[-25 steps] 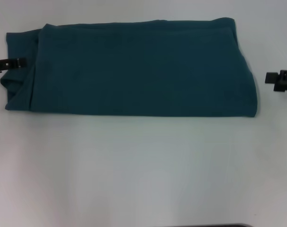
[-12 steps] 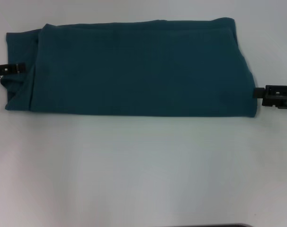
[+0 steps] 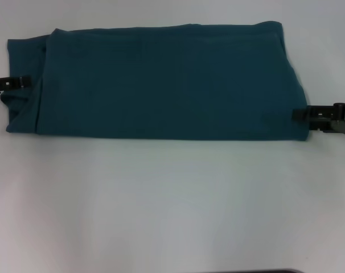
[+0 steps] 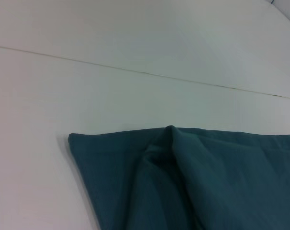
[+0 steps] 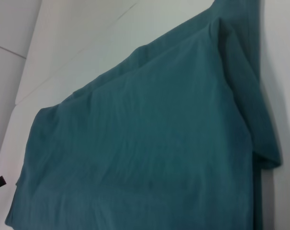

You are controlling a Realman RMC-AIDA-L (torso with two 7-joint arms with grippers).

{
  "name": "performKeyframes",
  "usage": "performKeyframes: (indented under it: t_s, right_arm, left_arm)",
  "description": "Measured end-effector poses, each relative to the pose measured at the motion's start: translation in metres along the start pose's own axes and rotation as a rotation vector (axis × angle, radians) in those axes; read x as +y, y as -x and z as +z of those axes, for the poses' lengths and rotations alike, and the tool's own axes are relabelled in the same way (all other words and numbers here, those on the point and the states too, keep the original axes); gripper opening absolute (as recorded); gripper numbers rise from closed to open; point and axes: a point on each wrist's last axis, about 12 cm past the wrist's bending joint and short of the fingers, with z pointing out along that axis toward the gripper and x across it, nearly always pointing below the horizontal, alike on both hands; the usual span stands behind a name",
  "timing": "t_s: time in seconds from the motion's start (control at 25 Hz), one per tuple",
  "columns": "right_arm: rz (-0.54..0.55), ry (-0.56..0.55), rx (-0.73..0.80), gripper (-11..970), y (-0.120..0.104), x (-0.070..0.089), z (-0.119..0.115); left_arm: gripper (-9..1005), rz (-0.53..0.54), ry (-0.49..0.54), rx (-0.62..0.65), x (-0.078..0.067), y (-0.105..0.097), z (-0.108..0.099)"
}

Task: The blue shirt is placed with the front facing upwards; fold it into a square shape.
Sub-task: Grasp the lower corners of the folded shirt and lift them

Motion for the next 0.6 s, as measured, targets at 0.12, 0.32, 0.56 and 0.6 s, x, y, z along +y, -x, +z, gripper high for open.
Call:
performKeyframes:
  t_s: [0.12, 0.32, 0.56, 0.6]
  right_arm:
    - [-0.002, 0.003, 0.003, 662, 0.0, 0.0015, 0.0035]
    - [-0.003, 0.006, 0.006, 632, -0.0002, 0.0028, 0.0058]
    - [-0.005, -0.003, 0.001, 597, 0.0005, 0.0017, 0.0059]
    - [-0.006, -0.008, 0.0, 591, 0.0008, 0.0014, 0.0062]
  left_arm:
    - [871, 0.002, 0.0, -0.001, -0.0003, 0.0008, 0.0003]
    - [871, 0.003, 0.001, -0.002, -0.0001, 0.0017, 0.0005]
    - [871, 0.004, 0.0, -0.002, -0.0002, 0.0024, 0.0003]
    - [871, 0.004, 0.0, -0.002, -0.0002, 0.0024, 0.0003]
